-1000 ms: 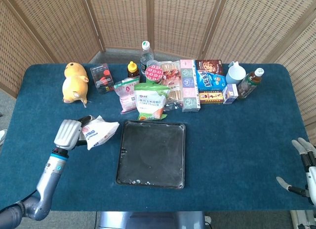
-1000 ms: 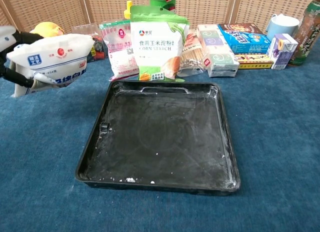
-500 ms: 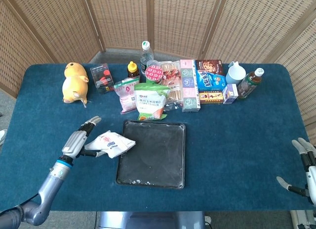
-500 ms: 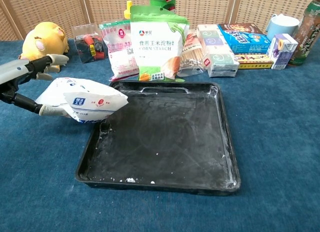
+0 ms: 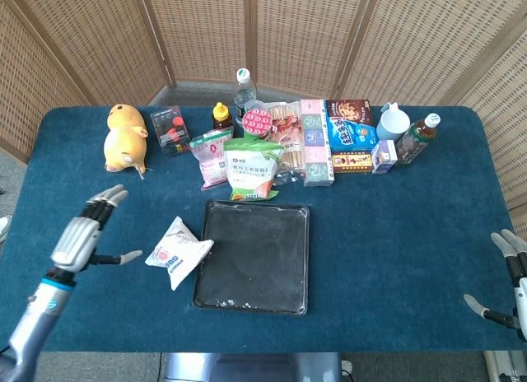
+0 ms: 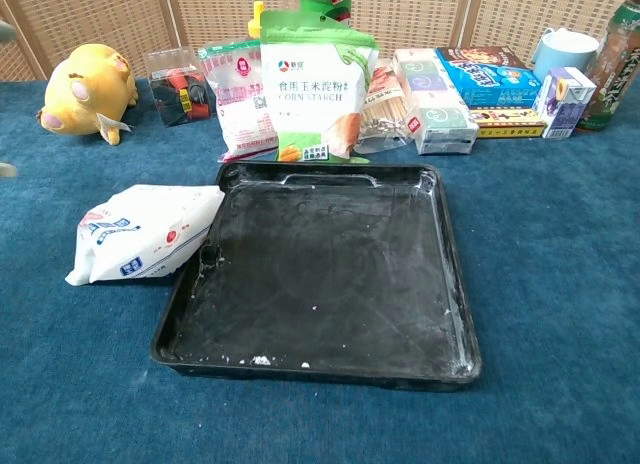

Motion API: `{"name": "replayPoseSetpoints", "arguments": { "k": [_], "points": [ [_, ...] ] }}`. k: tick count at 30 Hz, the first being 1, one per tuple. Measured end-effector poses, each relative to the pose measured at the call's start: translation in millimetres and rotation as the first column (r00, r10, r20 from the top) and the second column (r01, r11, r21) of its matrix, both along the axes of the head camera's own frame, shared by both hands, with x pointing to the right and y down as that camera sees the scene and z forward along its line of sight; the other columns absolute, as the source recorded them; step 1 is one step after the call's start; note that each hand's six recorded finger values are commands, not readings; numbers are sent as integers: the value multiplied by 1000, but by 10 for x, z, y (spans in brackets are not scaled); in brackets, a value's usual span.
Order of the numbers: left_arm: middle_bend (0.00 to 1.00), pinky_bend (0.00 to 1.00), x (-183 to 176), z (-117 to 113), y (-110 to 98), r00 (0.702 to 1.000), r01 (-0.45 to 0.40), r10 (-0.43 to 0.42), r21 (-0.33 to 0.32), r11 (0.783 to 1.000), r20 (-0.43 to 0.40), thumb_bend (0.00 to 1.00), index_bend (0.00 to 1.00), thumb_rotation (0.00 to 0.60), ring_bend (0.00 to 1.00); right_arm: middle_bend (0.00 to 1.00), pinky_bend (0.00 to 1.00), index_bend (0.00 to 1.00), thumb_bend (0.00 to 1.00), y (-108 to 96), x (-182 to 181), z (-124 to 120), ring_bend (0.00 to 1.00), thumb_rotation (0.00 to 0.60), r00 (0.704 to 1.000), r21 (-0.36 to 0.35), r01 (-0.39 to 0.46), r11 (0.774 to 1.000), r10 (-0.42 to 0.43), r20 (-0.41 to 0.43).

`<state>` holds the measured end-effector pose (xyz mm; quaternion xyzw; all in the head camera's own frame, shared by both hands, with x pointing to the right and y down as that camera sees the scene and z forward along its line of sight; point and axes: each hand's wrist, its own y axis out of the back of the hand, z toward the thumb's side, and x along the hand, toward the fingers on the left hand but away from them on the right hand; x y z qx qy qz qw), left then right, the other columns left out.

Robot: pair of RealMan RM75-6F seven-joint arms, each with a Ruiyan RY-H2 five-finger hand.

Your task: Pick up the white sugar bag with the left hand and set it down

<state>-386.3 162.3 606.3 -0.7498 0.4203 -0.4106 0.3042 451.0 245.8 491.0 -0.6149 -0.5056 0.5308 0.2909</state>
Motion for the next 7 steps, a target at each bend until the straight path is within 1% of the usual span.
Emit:
{"name": "replayPoseSetpoints", "arguments": {
  "k": [3,7],
  "points": [
    [0,47,-227,-180,50,995,7,-10,25,1000,102,0,0,528,0,0,0,0,37,5,-24,3,12,600,1000,0,7,1000,-7,-2],
    [0,47,-455,-343,143,977,34,-40,32,999,208,0,0,528,0,0,0,0,37,11,-42,15,12,600,1000,-2,13,1000,-13,-8]
  ]
}}
